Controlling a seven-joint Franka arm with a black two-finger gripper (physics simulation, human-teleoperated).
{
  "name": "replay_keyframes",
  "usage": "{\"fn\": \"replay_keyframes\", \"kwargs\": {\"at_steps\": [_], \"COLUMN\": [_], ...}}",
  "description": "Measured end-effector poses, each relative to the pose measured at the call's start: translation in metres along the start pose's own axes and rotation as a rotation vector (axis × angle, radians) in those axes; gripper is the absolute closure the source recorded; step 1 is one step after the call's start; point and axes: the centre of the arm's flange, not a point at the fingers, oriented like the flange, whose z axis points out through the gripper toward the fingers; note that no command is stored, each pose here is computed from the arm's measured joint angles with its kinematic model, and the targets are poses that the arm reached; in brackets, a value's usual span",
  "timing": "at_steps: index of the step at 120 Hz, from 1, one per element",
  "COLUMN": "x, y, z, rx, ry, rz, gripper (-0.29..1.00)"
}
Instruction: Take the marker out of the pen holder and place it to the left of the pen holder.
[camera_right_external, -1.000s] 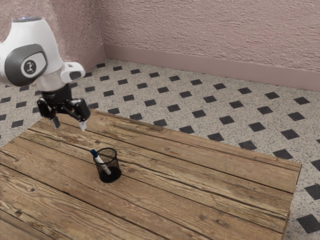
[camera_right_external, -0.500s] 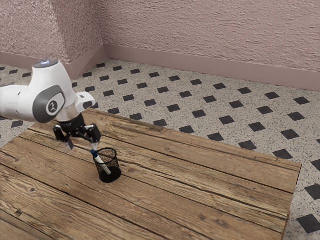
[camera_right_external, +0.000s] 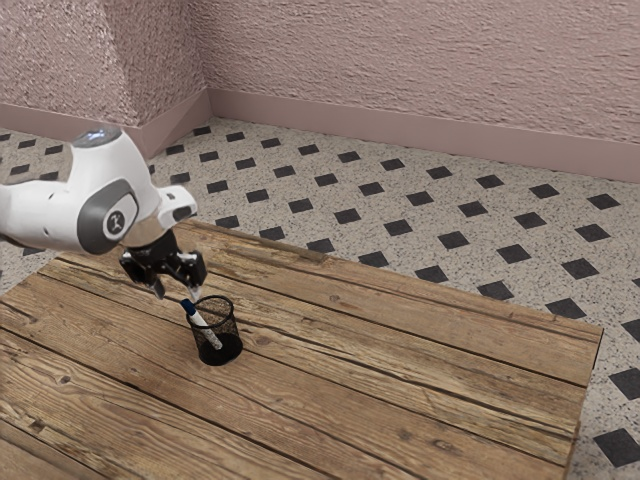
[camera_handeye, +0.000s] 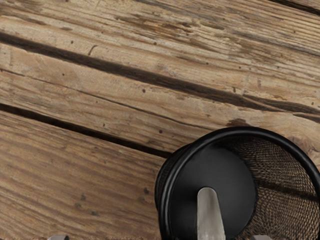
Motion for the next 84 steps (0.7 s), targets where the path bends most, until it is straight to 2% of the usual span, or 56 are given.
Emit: {"fn": "replay_keyframes", "kwargs": {"at_steps": [29, 84], "x": [-0.003, -0.011], "y": [0.007, 0.038], "z": [0.01, 0.011], "rx": [-0.002, -0.041], "ry": [-0.033, -0.077], "rz": [0.023, 0.051], "gripper": [0.28, 0.49]}}
